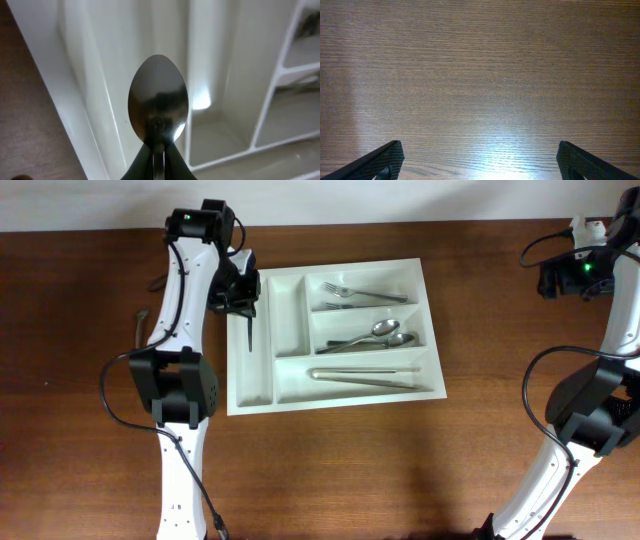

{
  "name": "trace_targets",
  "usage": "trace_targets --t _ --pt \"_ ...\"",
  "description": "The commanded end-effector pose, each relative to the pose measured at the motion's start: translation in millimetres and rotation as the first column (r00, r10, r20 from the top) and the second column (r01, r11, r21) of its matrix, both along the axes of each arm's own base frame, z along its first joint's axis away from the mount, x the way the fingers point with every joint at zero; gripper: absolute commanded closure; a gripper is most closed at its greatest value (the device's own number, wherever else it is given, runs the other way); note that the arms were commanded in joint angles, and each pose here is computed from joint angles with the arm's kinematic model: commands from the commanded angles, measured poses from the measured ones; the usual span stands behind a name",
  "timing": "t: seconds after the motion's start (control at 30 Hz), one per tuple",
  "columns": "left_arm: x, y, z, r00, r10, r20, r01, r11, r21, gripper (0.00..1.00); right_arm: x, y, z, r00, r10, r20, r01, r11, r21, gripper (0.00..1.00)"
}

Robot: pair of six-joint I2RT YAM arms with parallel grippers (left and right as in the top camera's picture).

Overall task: Pack container
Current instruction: 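Carry the spoon into the narrow left compartment and release it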

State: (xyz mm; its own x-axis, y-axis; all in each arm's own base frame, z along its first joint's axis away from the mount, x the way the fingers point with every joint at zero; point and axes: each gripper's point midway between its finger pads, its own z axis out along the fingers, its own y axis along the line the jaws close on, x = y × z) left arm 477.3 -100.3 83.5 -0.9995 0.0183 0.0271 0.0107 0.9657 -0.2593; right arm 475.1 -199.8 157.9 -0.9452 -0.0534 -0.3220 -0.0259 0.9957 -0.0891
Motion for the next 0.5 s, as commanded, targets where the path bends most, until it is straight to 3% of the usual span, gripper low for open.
trace_targets --t 0.0,0.37,0.47 --pt "-4 9 -22 0.999 0.017 -0.044 -0.015 0.999 0.042 0.94 0 2 -5 1.0 0.007 -0.007 -0.007 1.0 0.015 0.01" --pt "-17 10 -54 0.993 0.018 -0.117 -0.012 0.999 0.05 0.93 0 2 -5 1.0 0.007 -0.007 -0.007 1.0 0.015 0.01" --pt "-17 10 -57 0.993 0.018 -0.119 -0.012 0.999 0.051 0.85 0 3 -5 1.0 0.008 -0.007 -0.008 1.0 0.015 0.01"
